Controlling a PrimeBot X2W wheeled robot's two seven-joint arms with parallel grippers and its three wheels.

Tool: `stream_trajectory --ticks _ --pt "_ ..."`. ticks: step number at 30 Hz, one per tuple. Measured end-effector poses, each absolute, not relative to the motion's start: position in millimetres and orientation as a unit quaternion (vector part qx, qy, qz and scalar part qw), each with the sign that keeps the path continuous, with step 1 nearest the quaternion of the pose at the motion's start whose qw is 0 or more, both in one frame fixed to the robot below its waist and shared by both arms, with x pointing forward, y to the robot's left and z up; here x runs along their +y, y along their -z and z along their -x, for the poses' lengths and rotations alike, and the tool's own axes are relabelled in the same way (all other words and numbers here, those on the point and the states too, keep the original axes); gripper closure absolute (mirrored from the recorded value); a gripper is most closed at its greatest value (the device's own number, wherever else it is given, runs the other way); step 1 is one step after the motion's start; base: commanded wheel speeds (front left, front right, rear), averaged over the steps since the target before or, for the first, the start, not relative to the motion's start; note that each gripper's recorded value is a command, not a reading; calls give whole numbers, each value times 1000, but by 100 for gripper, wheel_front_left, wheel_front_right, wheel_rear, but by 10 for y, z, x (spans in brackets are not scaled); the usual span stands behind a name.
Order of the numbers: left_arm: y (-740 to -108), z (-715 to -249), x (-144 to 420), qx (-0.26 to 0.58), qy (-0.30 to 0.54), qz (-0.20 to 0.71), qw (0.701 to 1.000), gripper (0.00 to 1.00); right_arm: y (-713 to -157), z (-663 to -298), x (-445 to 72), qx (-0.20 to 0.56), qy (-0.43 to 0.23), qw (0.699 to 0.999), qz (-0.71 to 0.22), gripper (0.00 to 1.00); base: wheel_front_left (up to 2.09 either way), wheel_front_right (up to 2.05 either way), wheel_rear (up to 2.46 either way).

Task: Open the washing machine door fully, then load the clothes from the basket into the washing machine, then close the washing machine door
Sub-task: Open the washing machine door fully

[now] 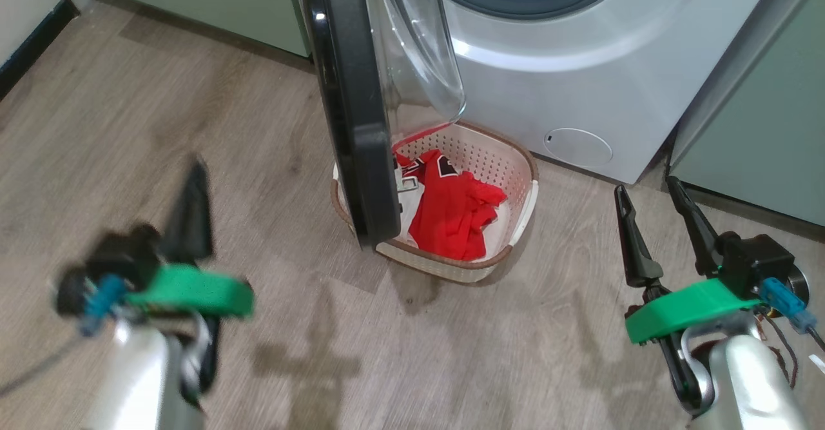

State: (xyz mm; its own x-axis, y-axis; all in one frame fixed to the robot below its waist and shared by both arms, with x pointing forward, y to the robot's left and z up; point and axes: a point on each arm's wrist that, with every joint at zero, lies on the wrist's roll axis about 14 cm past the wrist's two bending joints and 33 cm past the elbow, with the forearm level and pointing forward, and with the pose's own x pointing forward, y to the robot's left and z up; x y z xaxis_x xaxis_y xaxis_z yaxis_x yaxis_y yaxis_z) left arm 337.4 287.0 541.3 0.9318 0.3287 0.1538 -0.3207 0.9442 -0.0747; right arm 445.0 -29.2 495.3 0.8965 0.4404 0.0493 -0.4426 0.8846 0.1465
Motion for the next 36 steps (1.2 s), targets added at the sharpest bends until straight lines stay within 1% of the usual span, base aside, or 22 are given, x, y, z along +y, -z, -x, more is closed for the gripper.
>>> stream_trajectory --ticks 4,9,12,17,22,26,31,36 --pt "-6186 -3506 2989 -188 -161 -25 969 100 -4933 -4458 -279 -5 -229 970 -78 0 0 0 0" --pt "-7093 -3498 2856 -318 -140 -60 936 100 -4944 -4454 -290 -6 -228 971 -77 0 0 0 0" --pt "-7372 -3455 2669 -362 -115 -68 923 100 -4953 -4449 -312 -7 -225 971 -76 0 0 0 0" --pt "-7512 -3486 2095 -385 -27 -38 922 100 -4972 -4439 -334 -10 -223 972 -75 0 0 0 0" --pt "-7403 -3546 1487 -361 72 7 930 100 -4988 -4420 -339 -11 -223 972 -74 0 0 0 0" --pt "-7044 -3605 1069 -291 138 42 946 100 -4994 -4397 -336 -10 -225 972 -73 0 0 0 0" --pt "-6454 -3586 736 -184 181 88 962 100 -4984 -4388 -365 -9 -222 972 -73 0 0 0 0" --pt "-6020 -3538 558 -110 203 107 967 100 -4952 -4391 -362 -4 -222 972 -73 0 0 0 0"
